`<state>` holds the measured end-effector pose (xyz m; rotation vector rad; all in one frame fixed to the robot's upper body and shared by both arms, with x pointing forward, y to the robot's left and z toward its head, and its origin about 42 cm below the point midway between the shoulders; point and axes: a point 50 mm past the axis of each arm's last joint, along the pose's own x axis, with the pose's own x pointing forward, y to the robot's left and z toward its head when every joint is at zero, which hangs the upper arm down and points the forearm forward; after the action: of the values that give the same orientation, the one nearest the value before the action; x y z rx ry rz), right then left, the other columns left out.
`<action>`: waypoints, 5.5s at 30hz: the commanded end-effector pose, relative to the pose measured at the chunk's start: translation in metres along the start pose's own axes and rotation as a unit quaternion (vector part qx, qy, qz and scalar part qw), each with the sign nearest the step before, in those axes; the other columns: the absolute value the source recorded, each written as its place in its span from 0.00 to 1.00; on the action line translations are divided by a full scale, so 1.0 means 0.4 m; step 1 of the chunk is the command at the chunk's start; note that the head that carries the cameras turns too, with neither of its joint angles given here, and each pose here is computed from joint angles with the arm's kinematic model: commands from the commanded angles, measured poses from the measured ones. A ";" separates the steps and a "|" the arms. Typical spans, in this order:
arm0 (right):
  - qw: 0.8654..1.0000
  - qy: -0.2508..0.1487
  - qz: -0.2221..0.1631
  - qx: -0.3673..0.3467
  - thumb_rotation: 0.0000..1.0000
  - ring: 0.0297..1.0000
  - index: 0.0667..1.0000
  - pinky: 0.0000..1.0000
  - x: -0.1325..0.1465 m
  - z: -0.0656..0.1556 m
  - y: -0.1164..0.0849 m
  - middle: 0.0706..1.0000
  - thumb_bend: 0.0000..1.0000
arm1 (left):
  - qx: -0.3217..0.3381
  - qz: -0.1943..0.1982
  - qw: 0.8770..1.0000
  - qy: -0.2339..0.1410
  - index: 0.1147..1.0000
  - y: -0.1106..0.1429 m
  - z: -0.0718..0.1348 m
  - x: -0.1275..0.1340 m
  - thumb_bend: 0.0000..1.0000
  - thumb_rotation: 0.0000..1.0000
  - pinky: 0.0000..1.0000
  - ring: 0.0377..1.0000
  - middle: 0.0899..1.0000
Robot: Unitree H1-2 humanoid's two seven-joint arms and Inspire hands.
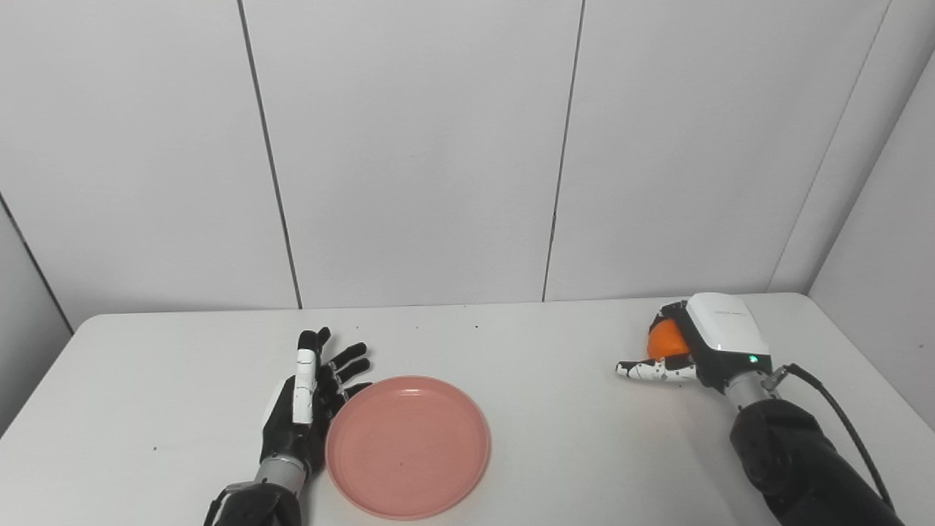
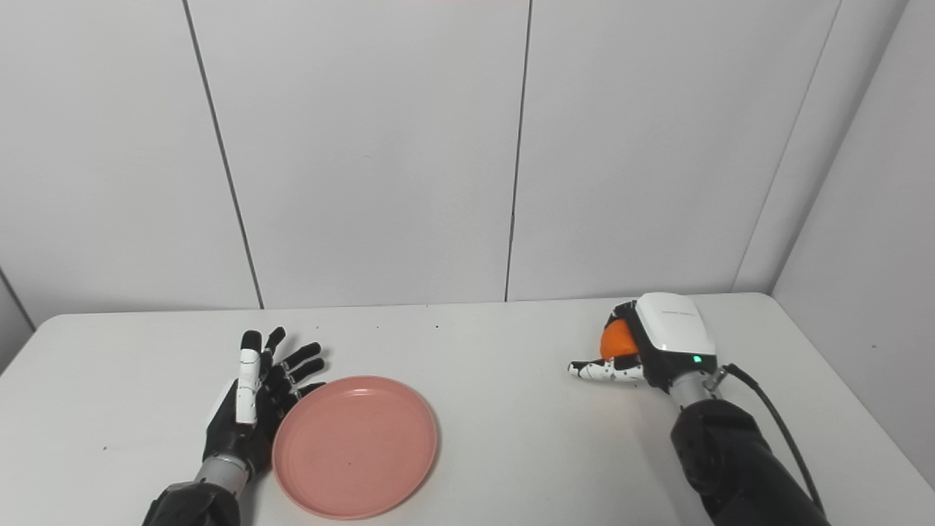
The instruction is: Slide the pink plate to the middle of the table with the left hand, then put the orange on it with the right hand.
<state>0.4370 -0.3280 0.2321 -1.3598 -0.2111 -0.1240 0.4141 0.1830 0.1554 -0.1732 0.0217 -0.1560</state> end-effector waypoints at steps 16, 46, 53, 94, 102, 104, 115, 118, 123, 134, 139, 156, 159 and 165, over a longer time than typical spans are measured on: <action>0.991 -0.094 -0.099 -0.007 0.56 0.23 0.30 0.19 0.088 0.177 -0.230 0.26 0.71 | -0.003 -0.010 1.000 -0.021 0.99 -0.031 0.025 0.013 0.82 1.00 0.66 0.79 0.78; 0.961 -0.269 -0.029 0.063 0.37 0.24 0.32 0.22 -0.010 0.529 -0.087 0.28 0.63 | -0.014 -0.003 0.999 -0.033 1.00 -0.086 0.025 0.019 0.83 1.00 0.66 0.78 0.76; 0.956 -0.288 -0.004 0.059 0.16 0.25 0.44 0.21 -0.010 0.559 -0.038 0.31 0.51 | -0.014 -0.002 0.999 -0.033 0.99 -0.091 0.025 0.021 0.81 1.00 0.69 0.78 0.78; 0.944 -0.313 0.087 0.060 0.16 0.34 0.46 0.29 -0.029 0.603 0.103 0.41 0.50 | -0.001 0.008 0.999 -0.034 0.97 -0.103 0.019 0.013 0.78 1.00 0.59 0.73 0.75; 0.944 -0.309 0.093 0.074 0.16 0.37 0.46 0.31 -0.028 0.602 0.113 0.43 0.50 | -0.001 0.011 0.999 -0.034 0.97 -0.103 0.020 0.013 0.77 1.00 0.55 0.71 0.74; 0.943 -0.307 0.095 0.087 0.17 0.36 0.46 0.31 -0.028 0.600 0.114 0.42 0.50 | 0.001 0.010 0.999 -0.033 0.97 -0.102 0.019 0.014 0.78 1.00 0.54 0.70 0.74; 0.944 -0.301 0.100 0.085 0.92 0.40 0.61 0.32 -0.032 0.587 0.118 0.49 0.66 | 0.001 0.010 0.999 -0.033 0.97 -0.101 0.017 0.012 0.79 1.00 0.56 0.70 0.74; 0.945 -0.300 0.098 0.080 0.95 0.41 0.60 0.33 -0.032 0.585 0.119 0.49 0.68 | -0.001 0.008 0.999 -0.032 0.97 -0.101 0.017 0.012 0.78 1.00 0.57 0.71 0.74; 0.946 -0.306 0.091 0.054 1.00 0.52 0.62 0.45 -0.031 0.580 0.124 0.57 0.73 | -0.003 0.006 1.000 -0.030 0.97 -0.101 0.017 0.012 0.78 1.00 0.58 0.73 0.75; 0.947 -0.310 0.078 0.031 1.00 0.51 0.66 0.44 -0.028 0.574 0.133 0.58 0.74 | -0.003 0.004 1.000 -0.028 0.97 -0.102 0.020 0.009 0.79 1.00 0.59 0.73 0.75; 0.948 -0.309 0.075 0.028 1.00 0.60 0.66 0.58 -0.025 0.573 0.132 0.63 0.75 | -0.002 0.005 1.000 -0.027 0.97 -0.101 0.019 0.010 0.78 1.00 0.60 0.74 0.76; 0.944 -0.290 -0.010 0.158 0.96 0.61 0.69 0.59 0.008 0.536 0.084 0.64 0.70 | -0.016 0.008 0.999 -0.038 0.99 -0.090 0.024 0.017 0.79 1.00 0.67 0.77 0.74; 0.929 -0.260 -0.041 0.260 0.97 0.64 0.71 0.57 0.018 0.513 0.090 0.69 0.71 | -0.012 0.005 0.999 -0.038 0.99 -0.088 0.024 0.019 0.79 1.00 0.69 0.78 0.76; 0.885 -0.197 -0.080 0.414 1.00 0.78 0.81 0.70 0.032 0.470 0.112 0.81 0.66 | -0.010 0.009 0.999 -0.038 0.99 -0.087 0.024 0.018 0.80 1.00 0.68 0.78 0.74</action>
<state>0.4412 -0.1339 0.2115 -0.5856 -0.5616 0.1381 0.4092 0.1537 0.1542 -0.2002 0.0058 -0.1154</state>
